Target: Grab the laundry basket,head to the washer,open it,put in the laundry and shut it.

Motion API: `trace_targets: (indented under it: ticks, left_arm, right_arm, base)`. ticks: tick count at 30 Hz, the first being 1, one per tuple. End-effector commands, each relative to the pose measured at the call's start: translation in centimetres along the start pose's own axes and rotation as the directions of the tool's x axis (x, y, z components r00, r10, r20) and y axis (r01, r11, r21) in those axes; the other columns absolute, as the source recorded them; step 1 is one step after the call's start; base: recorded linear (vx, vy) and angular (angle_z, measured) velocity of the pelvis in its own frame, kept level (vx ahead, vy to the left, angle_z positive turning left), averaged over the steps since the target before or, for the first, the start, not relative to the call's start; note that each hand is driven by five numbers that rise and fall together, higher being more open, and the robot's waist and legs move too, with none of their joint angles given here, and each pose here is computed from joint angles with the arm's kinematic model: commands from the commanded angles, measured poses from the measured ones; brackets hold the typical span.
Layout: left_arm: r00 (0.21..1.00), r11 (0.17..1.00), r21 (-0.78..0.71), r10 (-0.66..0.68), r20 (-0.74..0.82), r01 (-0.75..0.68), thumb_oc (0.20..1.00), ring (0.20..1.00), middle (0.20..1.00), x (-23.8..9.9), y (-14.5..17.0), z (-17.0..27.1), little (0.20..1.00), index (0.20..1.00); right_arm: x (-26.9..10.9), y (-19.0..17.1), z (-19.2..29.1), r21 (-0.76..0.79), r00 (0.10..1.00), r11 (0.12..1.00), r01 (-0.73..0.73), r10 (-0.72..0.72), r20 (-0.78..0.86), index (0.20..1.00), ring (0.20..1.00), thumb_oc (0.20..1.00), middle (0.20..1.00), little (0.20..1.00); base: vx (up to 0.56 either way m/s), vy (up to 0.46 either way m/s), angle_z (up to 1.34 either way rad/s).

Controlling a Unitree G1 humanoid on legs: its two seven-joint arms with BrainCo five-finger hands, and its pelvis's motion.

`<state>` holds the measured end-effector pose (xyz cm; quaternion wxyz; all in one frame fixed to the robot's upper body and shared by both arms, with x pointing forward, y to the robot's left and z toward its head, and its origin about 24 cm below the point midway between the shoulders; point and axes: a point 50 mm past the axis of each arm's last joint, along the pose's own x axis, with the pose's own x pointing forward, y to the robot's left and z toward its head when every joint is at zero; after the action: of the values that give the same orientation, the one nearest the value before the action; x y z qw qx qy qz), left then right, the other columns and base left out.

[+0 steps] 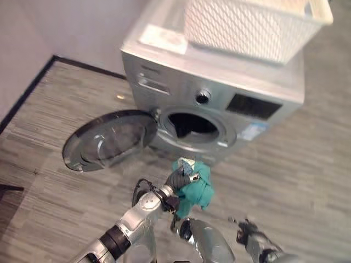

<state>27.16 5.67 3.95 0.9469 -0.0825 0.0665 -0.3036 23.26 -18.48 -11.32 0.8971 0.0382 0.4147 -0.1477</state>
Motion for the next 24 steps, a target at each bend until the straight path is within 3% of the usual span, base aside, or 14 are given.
trace_targets:
  ticks: [1, 2, 3, 7, 14, 24]
  left_arm:
    - [0.976, 0.999, -0.052, -0.002, 0.220, 0.014, 0.200, 0.200, 0.200, -0.3, -1.4, 3.4, 0.200, 0.200]
    - [0.976, 0.999, -0.053, -0.002, 0.219, 0.014, 0.200, 0.200, 0.200, -0.3, -1.5, 3.3, 0.200, 0.200]
    - [0.967, 0.993, -0.091, 0.099, 0.234, -0.080, 0.200, 0.200, 0.200, -0.7, 0.5, 3.4, 0.200, 0.200]
    - [0.939, 0.977, -0.098, 0.208, 0.273, -0.187, 0.200, 0.200, 0.200, -0.2, 2.2, 4.3, 0.200, 0.200]
    - [0.884, 0.957, -0.155, 0.285, 0.371, -0.244, 0.200, 0.200, 0.200, 1.8, 2.5, 7.3, 0.200, 0.200]
    - [0.809, 0.932, -0.201, 0.361, 0.463, -0.301, 0.200, 0.200, 0.200, 3.3, 2.8, 10.7, 0.200, 0.200]
  right_arm:
    - [-0.6, -2.4, -3.3, 0.026, 0.999, 0.999, 0.046, -0.045, -0.028, 1.000, 1.000, 1.000, 1.000, 1.000]
    - [-0.6, -2.5, -3.3, 0.025, 0.999, 0.999, 0.047, -0.046, -0.029, 1.000, 1.000, 1.000, 1.000, 1.000]
    - [-1.3, -1.0, -3.8, 0.017, 0.999, 0.999, -0.036, 0.036, 0.019, 1.000, 1.000, 1.000, 1.000, 1.000]
    - [-2.0, -2.2, -5.3, -0.002, 0.998, 0.999, -0.053, 0.053, 0.021, 1.000, 1.000, 1.000, 1.000, 1.000]
    - [-1.5, -0.8, -4.3, 0.058, 0.998, 0.997, -0.056, 0.054, 0.030, 1.000, 1.000, 1.000, 1.000, 1.000]
    - [-1.5, 2.1, 0.1, 0.093, 0.974, 0.986, -0.140, 0.121, 0.190, 1.000, 1.000, 1.000, 1.000, 1.000]
  base:
    - [0.13, 0.145, -0.84]
    - [0.06, 0.307, -0.90]
    - [0.08, 0.277, -0.96]
    - [0.11, 0.175, -0.57]
    - [0.06, 0.099, -0.05]
    - [0.00, 0.050, 0.08]
